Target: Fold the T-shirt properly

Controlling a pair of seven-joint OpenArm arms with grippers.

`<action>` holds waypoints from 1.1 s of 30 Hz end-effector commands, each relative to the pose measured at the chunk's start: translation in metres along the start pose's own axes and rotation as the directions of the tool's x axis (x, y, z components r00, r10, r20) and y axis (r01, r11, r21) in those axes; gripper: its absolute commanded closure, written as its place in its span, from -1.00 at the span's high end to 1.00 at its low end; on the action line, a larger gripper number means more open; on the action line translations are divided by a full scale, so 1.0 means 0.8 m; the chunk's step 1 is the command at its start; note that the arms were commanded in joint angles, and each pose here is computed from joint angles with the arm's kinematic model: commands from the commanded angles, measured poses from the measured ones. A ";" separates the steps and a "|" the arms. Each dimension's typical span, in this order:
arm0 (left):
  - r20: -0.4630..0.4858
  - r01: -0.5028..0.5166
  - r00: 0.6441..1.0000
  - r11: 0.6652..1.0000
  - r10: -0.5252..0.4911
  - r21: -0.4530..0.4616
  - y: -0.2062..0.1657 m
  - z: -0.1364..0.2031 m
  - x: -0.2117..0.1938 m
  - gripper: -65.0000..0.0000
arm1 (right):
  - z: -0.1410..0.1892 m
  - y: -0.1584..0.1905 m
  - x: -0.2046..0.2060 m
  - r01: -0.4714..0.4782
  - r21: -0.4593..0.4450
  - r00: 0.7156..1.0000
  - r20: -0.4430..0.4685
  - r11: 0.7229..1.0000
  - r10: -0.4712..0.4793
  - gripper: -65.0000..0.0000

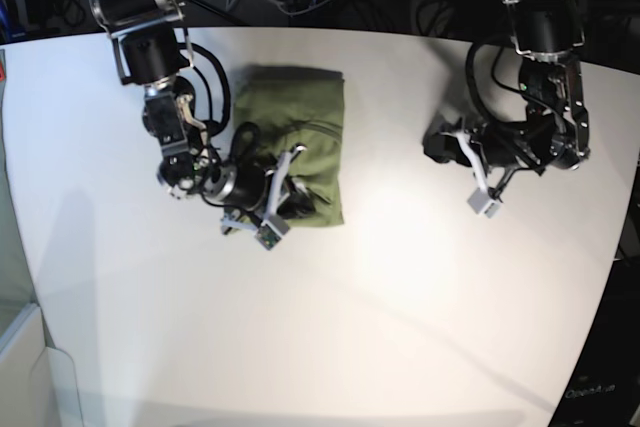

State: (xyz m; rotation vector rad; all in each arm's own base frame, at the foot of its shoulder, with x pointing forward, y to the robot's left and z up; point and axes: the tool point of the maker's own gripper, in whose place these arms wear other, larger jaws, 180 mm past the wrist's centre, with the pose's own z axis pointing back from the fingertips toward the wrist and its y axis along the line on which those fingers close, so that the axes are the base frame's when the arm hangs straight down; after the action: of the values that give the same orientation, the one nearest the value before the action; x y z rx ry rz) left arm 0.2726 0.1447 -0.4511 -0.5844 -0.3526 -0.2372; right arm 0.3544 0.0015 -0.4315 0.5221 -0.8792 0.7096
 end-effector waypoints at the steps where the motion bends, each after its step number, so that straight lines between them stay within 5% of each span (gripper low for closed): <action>1: -0.191 0.008 0.981 0.996 0.009 0.091 0.022 0.001 -0.054 -0.87 | 0.002 -0.008 0.003 -0.019 -0.010 1.000 -0.011 1.000 0.019 -1.00; 10: -0.195 0.011 0.981 0.996 0.007 0.094 0.024 0.002 -0.054 -0.87 | 0.032 -0.015 0.036 -0.125 -0.051 0.991 0.045 0.991 0.127 -1.00; 22: -0.174 -0.002 0.984 0.992 0.024 0.127 0.040 0.020 -0.050 -0.87 | 0.113 0.011 0.081 -0.345 -0.128 0.932 0.075 0.930 0.356 -1.00; 28: -0.098 -0.073 0.990 0.968 0.099 0.242 0.098 0.081 -0.046 -0.87 | 0.163 -0.008 0.038 -0.293 -0.210 0.953 0.015 0.933 0.303 -1.00; 33: -0.128 -0.056 0.986 0.933 0.108 0.357 0.136 0.145 -0.056 -0.87 | 0.229 -0.020 -0.009 -0.253 -0.300 0.967 -0.051 0.920 0.250 -1.00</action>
State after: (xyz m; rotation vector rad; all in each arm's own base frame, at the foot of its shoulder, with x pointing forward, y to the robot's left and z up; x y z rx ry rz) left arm 0.2439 0.2899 -0.4349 -0.2697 -0.2558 -0.1282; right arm 0.2660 -0.1363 -0.3515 0.1220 -0.9935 0.7889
